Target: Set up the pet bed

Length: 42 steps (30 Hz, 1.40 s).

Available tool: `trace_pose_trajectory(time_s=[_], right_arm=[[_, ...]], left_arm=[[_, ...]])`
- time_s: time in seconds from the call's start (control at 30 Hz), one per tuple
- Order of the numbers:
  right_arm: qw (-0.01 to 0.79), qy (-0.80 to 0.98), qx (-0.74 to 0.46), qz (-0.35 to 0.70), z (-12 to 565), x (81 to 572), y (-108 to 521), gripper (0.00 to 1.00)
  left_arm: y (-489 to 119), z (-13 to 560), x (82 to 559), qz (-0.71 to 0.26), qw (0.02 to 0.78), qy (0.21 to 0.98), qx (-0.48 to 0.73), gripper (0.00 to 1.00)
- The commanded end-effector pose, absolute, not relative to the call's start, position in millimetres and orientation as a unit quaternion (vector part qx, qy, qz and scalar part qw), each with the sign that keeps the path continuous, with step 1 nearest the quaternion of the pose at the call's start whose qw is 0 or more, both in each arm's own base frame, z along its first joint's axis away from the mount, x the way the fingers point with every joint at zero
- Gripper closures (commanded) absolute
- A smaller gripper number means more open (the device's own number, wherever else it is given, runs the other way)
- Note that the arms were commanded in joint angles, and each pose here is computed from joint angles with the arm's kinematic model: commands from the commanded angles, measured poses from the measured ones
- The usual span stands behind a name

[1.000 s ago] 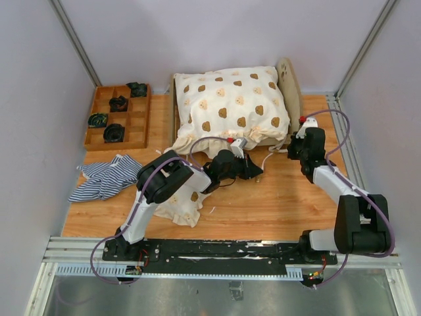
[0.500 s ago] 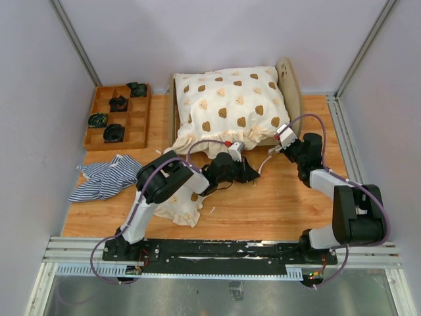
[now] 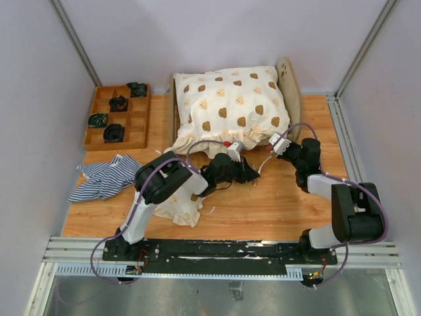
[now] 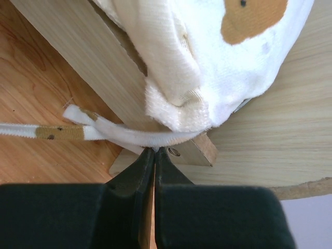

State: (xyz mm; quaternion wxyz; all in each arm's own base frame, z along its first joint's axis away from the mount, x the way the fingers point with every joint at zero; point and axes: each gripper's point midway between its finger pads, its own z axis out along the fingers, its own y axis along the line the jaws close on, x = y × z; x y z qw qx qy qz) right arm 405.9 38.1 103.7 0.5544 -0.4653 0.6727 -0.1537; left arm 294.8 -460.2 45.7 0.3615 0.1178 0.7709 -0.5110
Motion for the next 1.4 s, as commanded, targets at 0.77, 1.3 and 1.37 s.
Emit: trace_pose_trajectory(time_s=[0.77,1.3,1.37], right_arm=[[0.649,0.525,-0.536,-0.126,134.5,399.7,62.5,1.0],[0.676,0.503,-0.533,-0.075,134.3,392.2,60.9,1.0],[0.676,0.498,-0.538,-0.071,135.0,391.1,63.4,1.0]], left_arm=[[-470.8,130.5,321.5,-0.527,0.44,0.72,0.103,0.61],[-434.5,139.4,318.9,-0.459,0.507,0.725,0.087,0.55],[-431.8,137.8,319.1,-0.453,0.51,0.726,0.087,0.55]])
